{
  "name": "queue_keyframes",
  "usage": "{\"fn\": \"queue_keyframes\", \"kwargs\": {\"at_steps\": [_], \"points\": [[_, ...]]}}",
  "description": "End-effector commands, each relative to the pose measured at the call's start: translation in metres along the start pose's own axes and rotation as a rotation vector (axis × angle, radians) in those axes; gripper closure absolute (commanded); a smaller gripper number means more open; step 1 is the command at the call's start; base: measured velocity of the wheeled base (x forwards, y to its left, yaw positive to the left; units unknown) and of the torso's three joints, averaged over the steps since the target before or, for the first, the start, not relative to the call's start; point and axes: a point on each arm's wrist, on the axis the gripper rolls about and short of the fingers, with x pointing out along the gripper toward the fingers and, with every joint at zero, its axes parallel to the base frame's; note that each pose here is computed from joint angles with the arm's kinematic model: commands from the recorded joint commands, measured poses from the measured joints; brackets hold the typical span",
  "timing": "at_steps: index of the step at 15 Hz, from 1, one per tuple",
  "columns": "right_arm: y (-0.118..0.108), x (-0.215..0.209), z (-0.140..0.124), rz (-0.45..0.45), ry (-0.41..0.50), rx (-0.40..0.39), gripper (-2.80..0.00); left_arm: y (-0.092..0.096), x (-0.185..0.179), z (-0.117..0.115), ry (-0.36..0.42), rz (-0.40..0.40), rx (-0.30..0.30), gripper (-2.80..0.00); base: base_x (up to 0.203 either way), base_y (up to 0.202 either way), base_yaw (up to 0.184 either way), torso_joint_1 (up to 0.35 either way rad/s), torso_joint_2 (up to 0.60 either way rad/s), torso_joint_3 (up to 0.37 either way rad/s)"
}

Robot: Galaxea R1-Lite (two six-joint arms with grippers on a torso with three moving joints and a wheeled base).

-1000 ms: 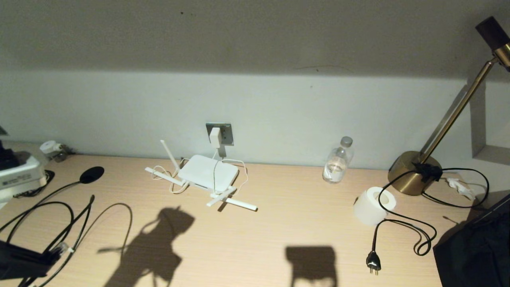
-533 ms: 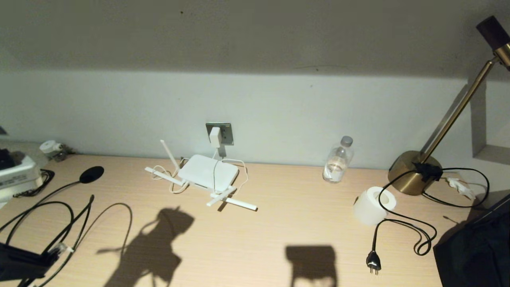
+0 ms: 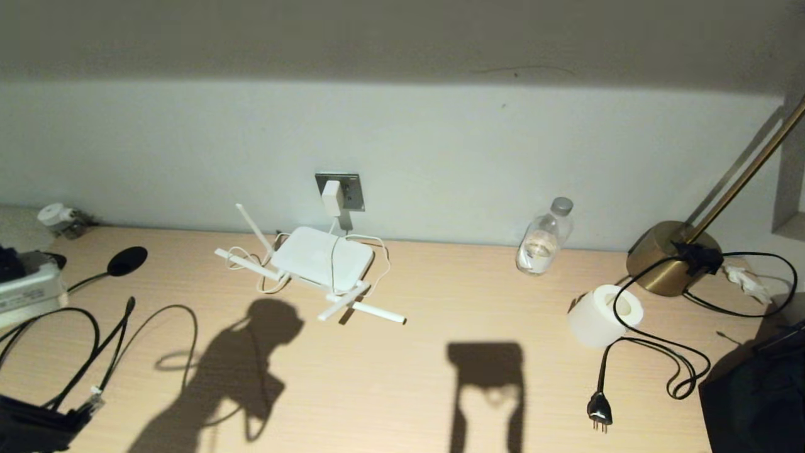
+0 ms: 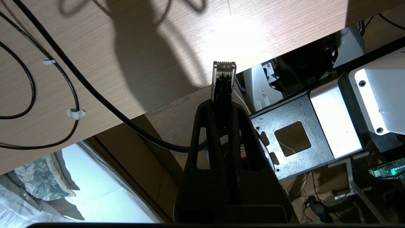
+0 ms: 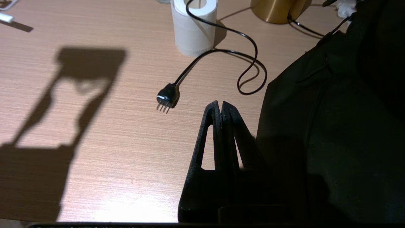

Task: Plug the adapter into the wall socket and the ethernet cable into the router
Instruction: Align cable and router interface

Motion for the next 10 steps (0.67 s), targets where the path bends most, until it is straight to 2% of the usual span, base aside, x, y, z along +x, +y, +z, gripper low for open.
{"fn": "queue_keyframes", "kwargs": {"at_steps": [1, 10], "points": [[0.0, 0.0001, 0.0, 0.001, 0.002, -0.001, 0.0, -0.0003, 0.0003, -0.0011, 0.007, -0.001, 0.001, 0.0, 0.0, 0.0, 0.0, 0.002, 0.0, -0.203], [0.0, 0.0, -0.0001, 0.0, 0.001, -0.002, 0.0, -0.0002, 0.0076, 0.0005, 0.037, -0.009, 0.004, 0.0, 0.0, 0.0, 0.0, 0.002, 0.0, -0.198]]}}
